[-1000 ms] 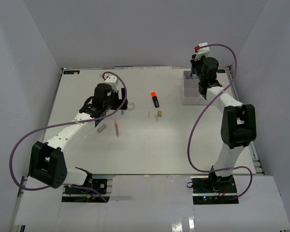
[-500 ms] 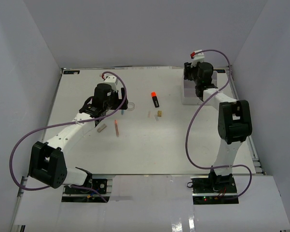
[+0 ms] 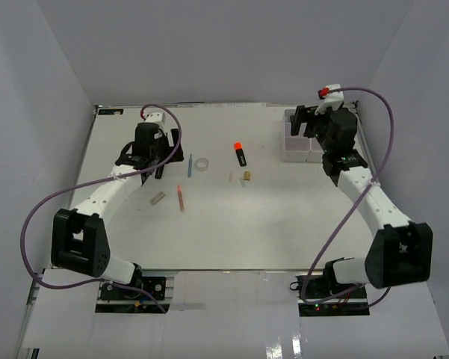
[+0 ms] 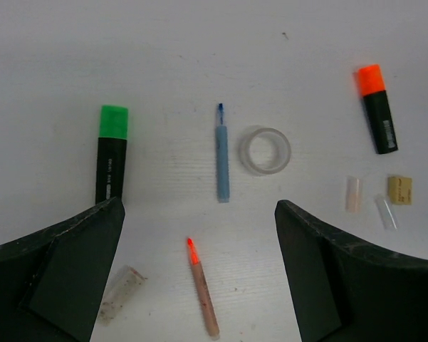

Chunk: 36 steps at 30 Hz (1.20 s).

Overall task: Sort the stationery into containers
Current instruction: Place the pen in the storage box, then pick up the stationery from the center of the board.

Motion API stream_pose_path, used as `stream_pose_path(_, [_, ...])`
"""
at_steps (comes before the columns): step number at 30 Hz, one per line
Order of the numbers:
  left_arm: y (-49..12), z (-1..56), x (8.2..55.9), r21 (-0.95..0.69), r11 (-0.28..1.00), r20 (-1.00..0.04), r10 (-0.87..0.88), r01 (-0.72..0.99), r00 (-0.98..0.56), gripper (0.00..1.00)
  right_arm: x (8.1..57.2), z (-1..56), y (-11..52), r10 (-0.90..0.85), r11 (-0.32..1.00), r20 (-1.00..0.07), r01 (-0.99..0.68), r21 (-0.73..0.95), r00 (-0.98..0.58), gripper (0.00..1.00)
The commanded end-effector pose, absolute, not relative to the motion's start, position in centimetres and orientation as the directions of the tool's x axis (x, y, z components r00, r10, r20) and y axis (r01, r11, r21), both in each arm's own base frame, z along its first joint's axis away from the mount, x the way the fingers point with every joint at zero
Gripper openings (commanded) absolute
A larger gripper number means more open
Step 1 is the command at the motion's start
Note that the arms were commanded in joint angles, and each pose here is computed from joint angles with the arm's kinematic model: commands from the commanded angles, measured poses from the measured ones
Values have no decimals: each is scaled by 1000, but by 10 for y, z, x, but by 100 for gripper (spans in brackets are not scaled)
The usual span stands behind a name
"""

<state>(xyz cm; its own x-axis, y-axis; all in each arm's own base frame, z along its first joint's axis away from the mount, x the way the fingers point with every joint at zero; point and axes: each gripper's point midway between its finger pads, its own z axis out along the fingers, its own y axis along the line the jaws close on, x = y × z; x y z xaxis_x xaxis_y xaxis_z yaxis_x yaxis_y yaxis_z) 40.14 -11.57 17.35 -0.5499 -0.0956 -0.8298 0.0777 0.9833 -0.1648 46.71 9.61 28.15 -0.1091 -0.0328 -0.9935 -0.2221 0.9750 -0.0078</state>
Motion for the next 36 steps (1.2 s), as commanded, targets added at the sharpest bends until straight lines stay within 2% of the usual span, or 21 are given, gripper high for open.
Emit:
stream_pose_path(1, [-86, 163, 416, -179, 984, -793, -156, -19, -589, 98, 419, 273, 106, 41, 957, -983, -275, 90, -177, 90])
stream_pose_path(2, [-81, 163, 420, -186, 982, -788, -166, -29, -592, 98, 406, 260, 107, 59, 952, -976, -281, 118, -209, 90])
stream_pose_path(9, [-45, 118, 439, -147, 982, -701, -189, -119, -688, 97, 351, 266, 107, 138, 927, -974, -322, 191, -179, 90])
stream_pose_path(15, [-43, 79, 439, -99, 987, -617, -158, -123, -771, 84, 338, 249, 111, 148, 914, -967, -344, 214, -207, 90])
stream_pose_path(24, [-42, 48, 440, -73, 990, -554, -139, -119, -821, 73, 330, 247, 112, 143, 910, -967, -357, 212, -209, 90])
stream_pose_path(33, [-49, 21, 436, -38, 995, -499, -94, -87, -862, 48, 326, 243, 110, 146, 912, -964, -347, 219, -224, 90])
stream_pose_path(34, [-50, 20, 435, -34, 996, -497, -90, -84, -863, 44, 325, 242, 109, 144, 913, -964, -344, 217, -225, 90])
stream_pose_path(35, [-52, 22, 434, -29, 997, -500, -80, -76, -862, 33, 324, 245, 110, 144, 912, -965, -349, 215, -218, 90])
stream_pose_path(36, [-53, 24, 434, -29, 997, -502, -76, -71, -861, 28, 323, 246, 110, 143, 911, -966, -353, 213, -215, 90])
